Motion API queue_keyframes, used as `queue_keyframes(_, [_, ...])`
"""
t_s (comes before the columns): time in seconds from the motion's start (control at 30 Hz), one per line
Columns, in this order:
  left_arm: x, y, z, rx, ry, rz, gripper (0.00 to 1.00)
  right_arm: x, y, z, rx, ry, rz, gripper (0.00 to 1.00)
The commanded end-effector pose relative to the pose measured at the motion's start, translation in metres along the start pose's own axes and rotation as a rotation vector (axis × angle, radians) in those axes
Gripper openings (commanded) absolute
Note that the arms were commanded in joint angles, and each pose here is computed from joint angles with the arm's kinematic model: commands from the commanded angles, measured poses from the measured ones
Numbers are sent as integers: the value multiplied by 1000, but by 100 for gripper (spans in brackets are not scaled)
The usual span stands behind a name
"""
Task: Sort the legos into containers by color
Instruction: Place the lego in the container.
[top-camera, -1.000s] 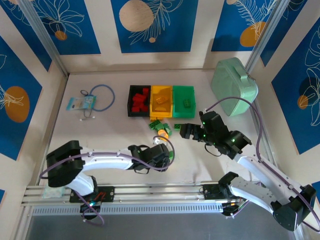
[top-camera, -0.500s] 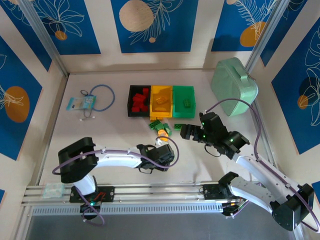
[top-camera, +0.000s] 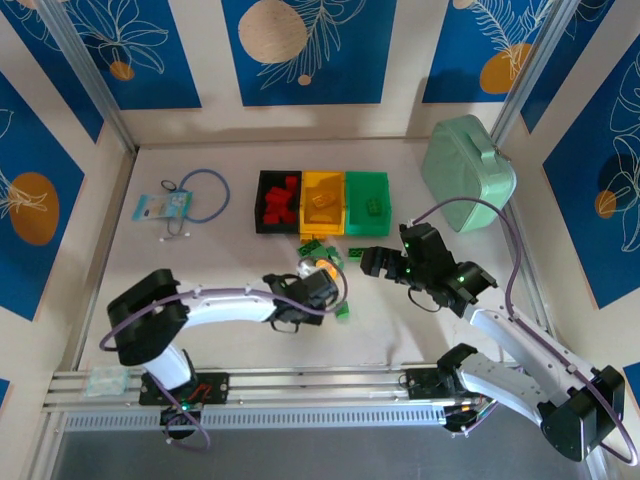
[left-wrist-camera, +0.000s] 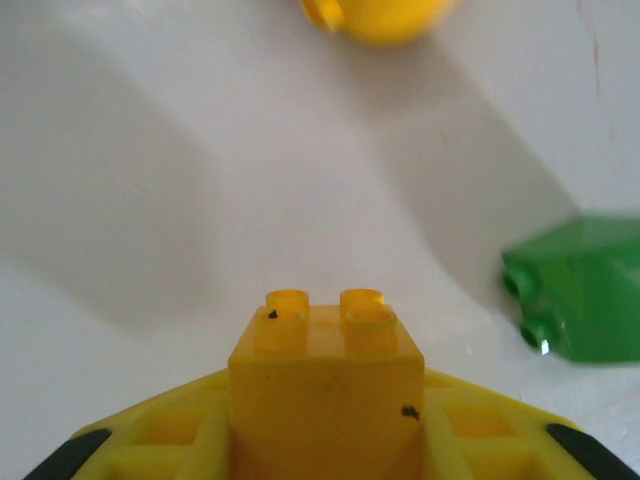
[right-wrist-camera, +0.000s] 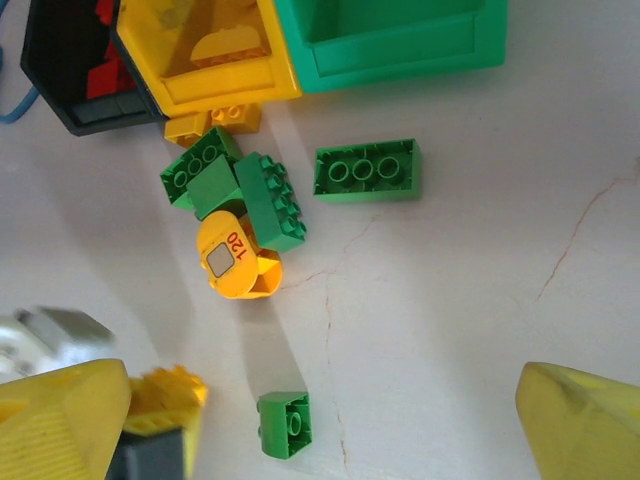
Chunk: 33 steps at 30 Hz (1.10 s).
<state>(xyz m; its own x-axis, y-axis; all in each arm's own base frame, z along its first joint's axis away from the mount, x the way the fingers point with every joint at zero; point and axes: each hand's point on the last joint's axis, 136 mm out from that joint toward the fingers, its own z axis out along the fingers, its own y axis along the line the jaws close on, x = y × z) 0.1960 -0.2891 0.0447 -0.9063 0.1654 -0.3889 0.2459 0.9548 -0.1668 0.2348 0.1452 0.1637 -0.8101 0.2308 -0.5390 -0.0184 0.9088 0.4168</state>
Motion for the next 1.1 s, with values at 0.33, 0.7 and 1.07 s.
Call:
queue_keyframes(0.33, [-174,19,-42,53,-210,-36,32,22,-7,16,4,97,60,98])
queue_keyframes(0.7, [-256,19,-4,35,-229,-36,33,29,-5,13,-15,125,58,96])
queue_keyframes(1.07, [-277,22,7,31,-205,-24,61,32,-2,8,-19,134,45,96])
